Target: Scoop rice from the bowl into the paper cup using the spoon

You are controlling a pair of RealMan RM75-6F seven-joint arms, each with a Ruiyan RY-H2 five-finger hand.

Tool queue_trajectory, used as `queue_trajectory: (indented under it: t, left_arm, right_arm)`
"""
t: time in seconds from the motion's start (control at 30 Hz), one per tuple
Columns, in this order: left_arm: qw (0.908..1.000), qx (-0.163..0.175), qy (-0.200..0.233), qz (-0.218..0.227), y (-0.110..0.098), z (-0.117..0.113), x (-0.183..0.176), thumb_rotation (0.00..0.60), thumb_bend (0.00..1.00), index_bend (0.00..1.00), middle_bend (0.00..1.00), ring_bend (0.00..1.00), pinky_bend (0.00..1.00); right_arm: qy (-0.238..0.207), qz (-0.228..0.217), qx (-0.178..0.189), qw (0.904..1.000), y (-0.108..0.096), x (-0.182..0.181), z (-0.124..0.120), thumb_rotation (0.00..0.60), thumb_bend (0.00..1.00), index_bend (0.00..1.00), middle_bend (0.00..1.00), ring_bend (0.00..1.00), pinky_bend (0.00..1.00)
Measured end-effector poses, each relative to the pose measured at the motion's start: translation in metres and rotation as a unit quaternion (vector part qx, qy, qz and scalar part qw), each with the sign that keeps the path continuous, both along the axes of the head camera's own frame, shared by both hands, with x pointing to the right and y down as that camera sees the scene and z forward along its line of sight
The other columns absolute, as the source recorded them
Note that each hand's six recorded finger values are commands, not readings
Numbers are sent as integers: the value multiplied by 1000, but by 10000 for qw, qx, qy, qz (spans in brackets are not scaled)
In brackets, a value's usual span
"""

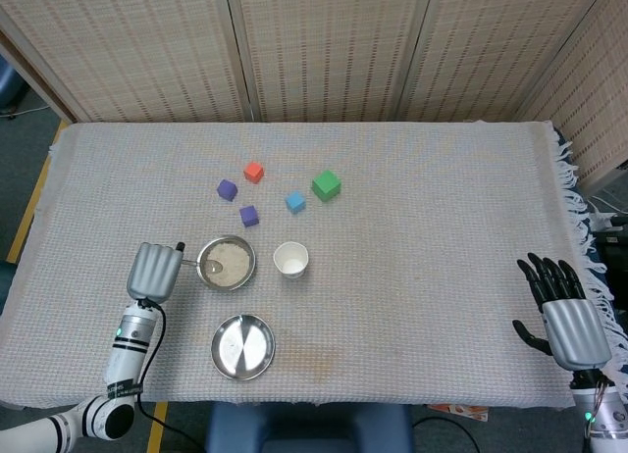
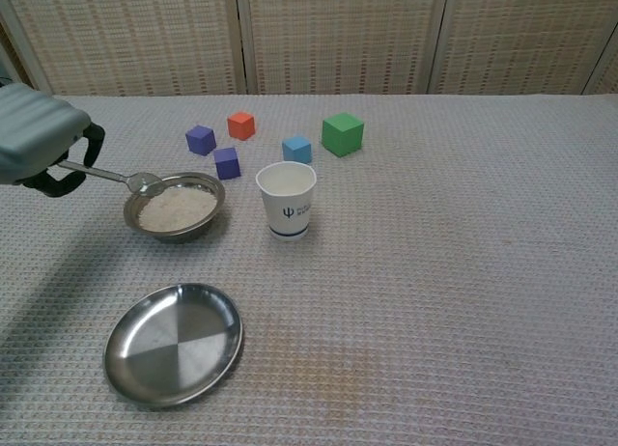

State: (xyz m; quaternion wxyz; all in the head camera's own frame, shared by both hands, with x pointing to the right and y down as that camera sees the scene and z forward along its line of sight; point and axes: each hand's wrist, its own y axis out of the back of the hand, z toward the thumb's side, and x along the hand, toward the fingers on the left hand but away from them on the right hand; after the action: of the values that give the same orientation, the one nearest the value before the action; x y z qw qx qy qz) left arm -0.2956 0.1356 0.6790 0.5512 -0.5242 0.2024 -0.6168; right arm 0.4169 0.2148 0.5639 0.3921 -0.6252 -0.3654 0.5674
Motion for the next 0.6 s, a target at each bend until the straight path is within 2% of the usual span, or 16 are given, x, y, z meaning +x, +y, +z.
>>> queue_trajectory:
  t: [0.3, 0.6]
  left_arm:
    - [9995, 50, -226, 207, -8, 18, 26, 600, 409, 595, 1000, 1000, 1000]
    - [9934, 390, -974, 455, -12, 33, 18, 600, 407, 595, 1000, 1000, 1000]
  right_arm:
    - [1, -12, -3, 10000, -1, 1, -2, 600, 153, 0, 0, 0, 0]
    - [-24, 20, 81, 10000, 0, 3, -8, 600, 152, 0, 0, 0, 0]
